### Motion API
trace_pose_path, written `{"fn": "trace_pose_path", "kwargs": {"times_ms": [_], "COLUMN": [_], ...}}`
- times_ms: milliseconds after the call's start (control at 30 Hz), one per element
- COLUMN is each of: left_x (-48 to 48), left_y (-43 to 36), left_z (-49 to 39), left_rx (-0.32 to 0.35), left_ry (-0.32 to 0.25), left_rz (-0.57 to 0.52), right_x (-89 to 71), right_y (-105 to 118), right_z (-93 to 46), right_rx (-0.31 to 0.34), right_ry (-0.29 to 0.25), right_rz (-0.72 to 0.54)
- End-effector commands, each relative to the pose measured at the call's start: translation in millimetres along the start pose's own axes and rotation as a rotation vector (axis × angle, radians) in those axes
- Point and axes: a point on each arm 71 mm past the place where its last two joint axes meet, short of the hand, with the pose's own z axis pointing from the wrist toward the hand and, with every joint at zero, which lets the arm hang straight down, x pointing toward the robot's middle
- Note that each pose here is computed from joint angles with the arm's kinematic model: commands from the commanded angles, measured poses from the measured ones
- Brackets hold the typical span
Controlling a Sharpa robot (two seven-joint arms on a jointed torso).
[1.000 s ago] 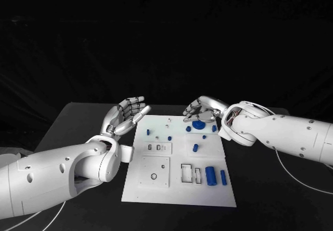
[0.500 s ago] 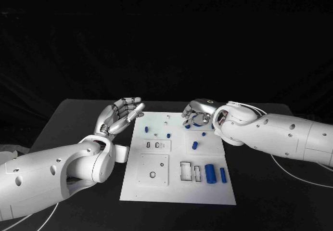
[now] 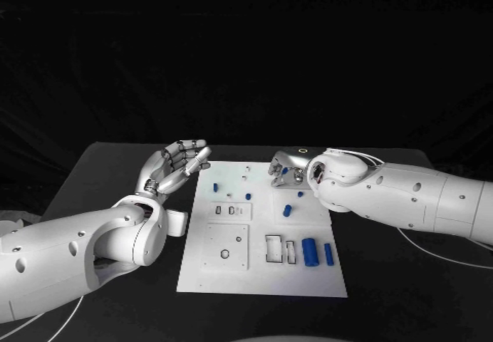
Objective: Assemble the parts on the task board
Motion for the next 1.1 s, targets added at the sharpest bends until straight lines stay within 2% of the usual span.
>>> {"fn": "trace_pose_path", "kwargs": {"times_ms": [33,500,700,1100], "left_x": [2.9,2.9,3.4,2.9], "left_y": [-2.2,-1.8,-1.7,-1.3], "left_z": [0.6,1.3,1.7,2.1], "left_rx": [0.011,0.011,0.012,0.012], "left_ry": [0.020,0.024,0.026,0.024], "left_rz": [-0.003,-0.003,-0.005,-0.003], "right_x": [4.7,9.7,10.6,12.8], "right_y": [-0.5,1.1,-0.6,-2.2], "right_z": [1.6,5.6,5.9,5.7], "right_rx": [0.042,0.083,0.107,0.124], "right_ry": [0.041,0.068,0.063,0.081], "right_rz": [-0.093,-0.131,-0.131,-0.132]}}
